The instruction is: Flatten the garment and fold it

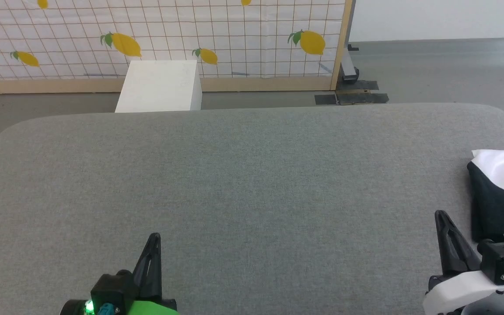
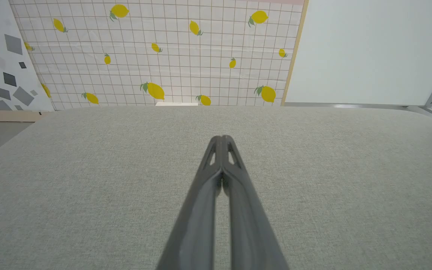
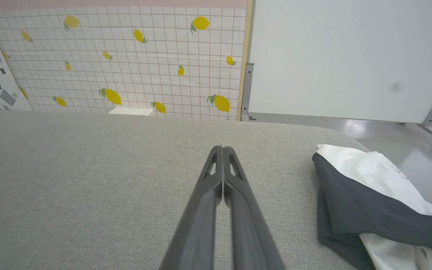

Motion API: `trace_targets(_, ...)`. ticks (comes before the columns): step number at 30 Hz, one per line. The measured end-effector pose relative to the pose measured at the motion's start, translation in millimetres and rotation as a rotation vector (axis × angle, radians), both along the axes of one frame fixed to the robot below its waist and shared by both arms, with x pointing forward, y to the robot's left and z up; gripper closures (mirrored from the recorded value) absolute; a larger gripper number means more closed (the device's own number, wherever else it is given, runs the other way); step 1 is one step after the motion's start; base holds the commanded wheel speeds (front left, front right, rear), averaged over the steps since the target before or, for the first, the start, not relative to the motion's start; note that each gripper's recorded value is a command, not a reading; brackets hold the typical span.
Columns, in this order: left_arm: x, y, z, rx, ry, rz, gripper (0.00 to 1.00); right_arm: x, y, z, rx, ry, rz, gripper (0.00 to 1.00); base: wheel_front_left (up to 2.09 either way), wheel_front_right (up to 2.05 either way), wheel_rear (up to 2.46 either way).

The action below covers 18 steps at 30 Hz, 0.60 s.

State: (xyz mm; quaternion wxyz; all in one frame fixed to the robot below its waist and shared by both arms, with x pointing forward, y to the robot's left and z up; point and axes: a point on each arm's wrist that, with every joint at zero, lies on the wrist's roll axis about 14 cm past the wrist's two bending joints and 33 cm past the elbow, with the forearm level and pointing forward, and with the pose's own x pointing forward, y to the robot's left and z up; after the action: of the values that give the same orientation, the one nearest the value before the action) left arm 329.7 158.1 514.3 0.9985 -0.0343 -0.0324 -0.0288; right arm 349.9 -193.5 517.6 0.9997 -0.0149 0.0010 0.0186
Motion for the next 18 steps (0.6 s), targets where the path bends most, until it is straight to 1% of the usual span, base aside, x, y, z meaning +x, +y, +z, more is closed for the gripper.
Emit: trace_targets(18,8.6,4.0,2.9,0.019,0.009,0.009,1.00,2.9,5.5,-0.3,-0.004,0.006,0.015,1.00,0.00,0.00,0.00)
